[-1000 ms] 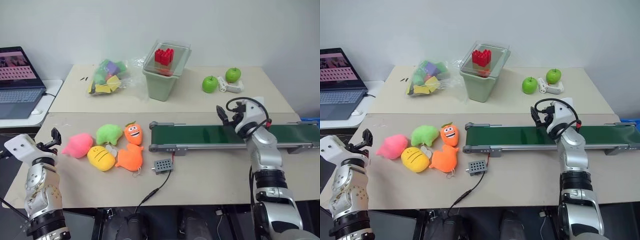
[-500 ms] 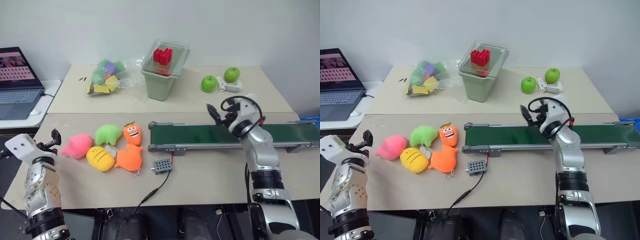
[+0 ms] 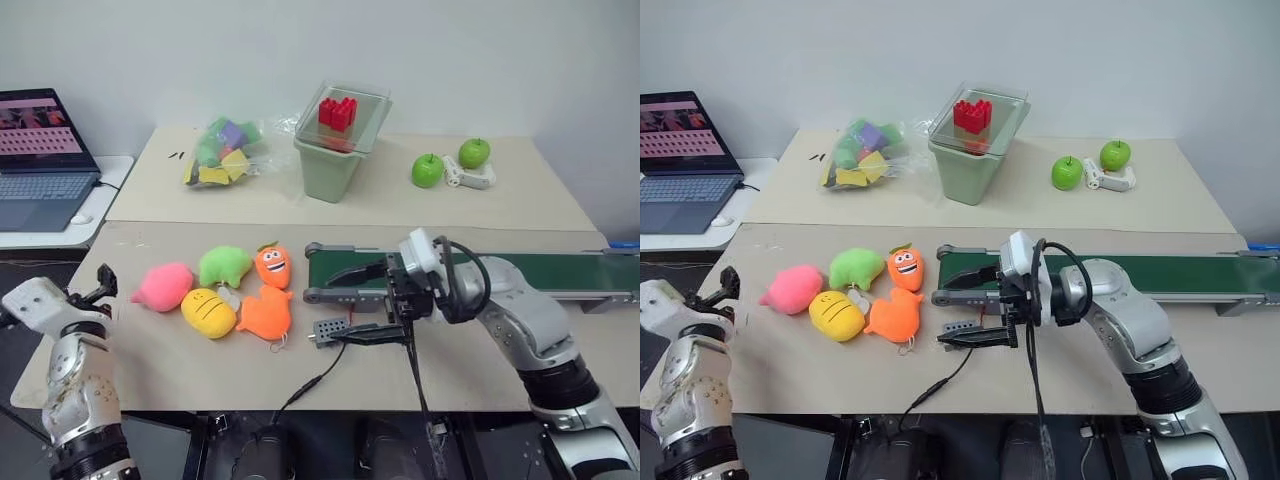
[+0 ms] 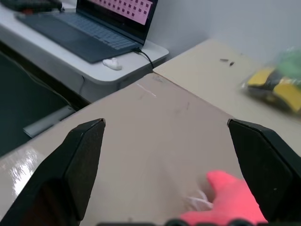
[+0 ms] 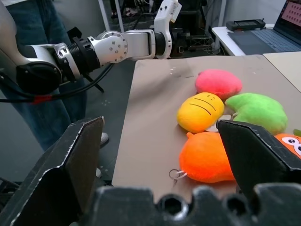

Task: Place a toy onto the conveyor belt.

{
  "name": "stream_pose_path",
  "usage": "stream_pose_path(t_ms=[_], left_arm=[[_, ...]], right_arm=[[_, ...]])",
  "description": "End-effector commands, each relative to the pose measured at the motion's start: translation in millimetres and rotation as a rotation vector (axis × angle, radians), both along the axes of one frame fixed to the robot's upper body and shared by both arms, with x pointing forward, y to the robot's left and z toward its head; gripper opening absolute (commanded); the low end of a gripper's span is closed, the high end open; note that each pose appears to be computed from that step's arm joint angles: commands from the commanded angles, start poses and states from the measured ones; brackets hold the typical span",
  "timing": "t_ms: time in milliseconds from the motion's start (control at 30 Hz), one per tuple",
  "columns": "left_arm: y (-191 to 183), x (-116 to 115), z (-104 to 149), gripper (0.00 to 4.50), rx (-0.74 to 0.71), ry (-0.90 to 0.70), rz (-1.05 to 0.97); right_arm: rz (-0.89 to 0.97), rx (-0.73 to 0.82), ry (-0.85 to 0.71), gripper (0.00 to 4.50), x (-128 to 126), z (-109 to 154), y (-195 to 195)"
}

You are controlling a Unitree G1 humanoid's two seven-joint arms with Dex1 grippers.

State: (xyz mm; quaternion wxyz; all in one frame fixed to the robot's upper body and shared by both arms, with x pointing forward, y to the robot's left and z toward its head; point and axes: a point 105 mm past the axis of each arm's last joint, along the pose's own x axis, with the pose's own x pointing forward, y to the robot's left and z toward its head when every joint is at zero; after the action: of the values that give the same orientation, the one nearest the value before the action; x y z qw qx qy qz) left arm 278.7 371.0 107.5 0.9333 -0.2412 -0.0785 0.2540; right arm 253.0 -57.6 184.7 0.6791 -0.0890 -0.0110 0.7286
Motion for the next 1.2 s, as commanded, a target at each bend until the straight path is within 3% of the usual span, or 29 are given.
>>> stream_pose_path(t_ms=[33, 133, 233, 400, 533, 667, 967, 1200], left_arm=[[1.8, -24.3, 16.8, 4.45, -0.266, -0.226, -0.022], [-2.2, -56.2, 8.3, 4.45, -0.454, -0.352, -0.053], [-34.5, -77.3, -10.2, 4.45, -0.608, -0.377, -0.196], [-70.1, -83.6, -38.2, 4.45, -0.769, -0.347, -0.305], [-68.4, -76.5, -52.2, 4.45, -0.789, -0.295, -0.266], [-61.7, -51.1, -44.7, 4.45, -0.785, -0.302, -0.27], [-54.8, -12.2, -55.5, 4.45, -0.745, -0.126, -0.325], [-47.0, 23.5, -52.0, 4.45, -0.761, -0.121, -0.377]], right_arm=[[0.011, 0.006, -0.025, 4.5, 0.7, 4.5, 1.3], [-0.008, -0.017, -0.02, 4.5, 5.9, -0.4, -0.3], [-0.012, -0.018, -0.012, 4.5, 7.9, -1.1, -2.0], [-0.013, -0.025, -0.008, 4.5, 9.5, -1.9, -4.4], [-0.023, -0.027, -0.006, 4.5, 10.9, -1.8, -5.2], [-0.046, -0.025, -0.003, 4.5, 10.7, -2.5, -7.9], [-0.117, -0.012, -0.01, 4.5, 12.1, -1.3, -14.8], [-0.161, -0.002, -0.028, 4.5, 12.8, 1.8, -18.4]])
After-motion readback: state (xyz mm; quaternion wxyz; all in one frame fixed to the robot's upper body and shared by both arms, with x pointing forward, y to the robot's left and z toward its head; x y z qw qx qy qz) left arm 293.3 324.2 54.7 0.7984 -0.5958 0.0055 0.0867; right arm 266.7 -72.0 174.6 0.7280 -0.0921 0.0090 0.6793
